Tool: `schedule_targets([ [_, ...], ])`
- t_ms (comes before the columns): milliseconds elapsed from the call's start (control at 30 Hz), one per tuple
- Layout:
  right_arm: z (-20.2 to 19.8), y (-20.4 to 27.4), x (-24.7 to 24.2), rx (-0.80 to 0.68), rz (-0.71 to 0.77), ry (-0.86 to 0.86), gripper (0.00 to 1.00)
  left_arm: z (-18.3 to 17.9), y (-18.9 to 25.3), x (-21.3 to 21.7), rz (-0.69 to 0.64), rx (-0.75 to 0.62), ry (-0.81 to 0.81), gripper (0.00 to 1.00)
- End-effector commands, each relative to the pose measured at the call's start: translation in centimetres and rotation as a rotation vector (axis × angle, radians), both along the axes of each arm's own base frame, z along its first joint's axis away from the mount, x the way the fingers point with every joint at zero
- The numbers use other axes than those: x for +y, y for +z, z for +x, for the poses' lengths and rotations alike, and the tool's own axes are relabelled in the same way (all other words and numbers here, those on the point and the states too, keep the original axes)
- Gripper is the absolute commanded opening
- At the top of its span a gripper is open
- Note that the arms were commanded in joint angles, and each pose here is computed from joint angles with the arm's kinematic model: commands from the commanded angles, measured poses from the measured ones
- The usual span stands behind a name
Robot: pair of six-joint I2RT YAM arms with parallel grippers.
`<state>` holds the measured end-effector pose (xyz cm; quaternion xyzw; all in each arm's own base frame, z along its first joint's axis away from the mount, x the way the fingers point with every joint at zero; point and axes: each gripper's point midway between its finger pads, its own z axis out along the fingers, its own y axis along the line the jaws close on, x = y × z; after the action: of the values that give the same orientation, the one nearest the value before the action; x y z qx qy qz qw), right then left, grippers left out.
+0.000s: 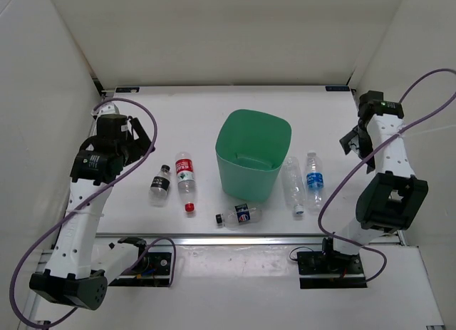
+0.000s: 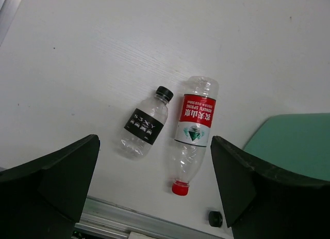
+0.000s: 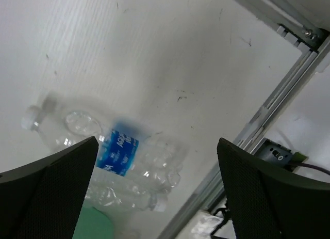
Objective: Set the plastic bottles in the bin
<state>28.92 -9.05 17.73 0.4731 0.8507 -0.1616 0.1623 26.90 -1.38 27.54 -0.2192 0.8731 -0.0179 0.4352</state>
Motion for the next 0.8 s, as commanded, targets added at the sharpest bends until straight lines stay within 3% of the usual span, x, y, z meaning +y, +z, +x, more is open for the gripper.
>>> schedule_targets([
  [0, -1.1, -2.4, 2.4, 0.080, 0.156, 0.188, 1.00, -0.4, -0.7, -0.8, -0.023, 0.004, -0.042, 1.00],
  [167, 0.4, -5.1, 7.4, 0.004, 0.433, 0.371, 1.00, -1.3, -1.3, 0.0, 0.005, 0.025, -0.013, 1.00],
  [367, 1.5, -8.0, 10.0, 0.007, 0.619, 0.363, 1.00, -1.8, -2.4, -0.4, -0.006, 0.064, -0.032, 1.00],
  [767, 2.0, -15.6, 10.0, 0.204, 0.582, 0.300, 0.98, -1.3, -4.0, -1.8, -0.052, 0.139, -0.077, 1.00],
])
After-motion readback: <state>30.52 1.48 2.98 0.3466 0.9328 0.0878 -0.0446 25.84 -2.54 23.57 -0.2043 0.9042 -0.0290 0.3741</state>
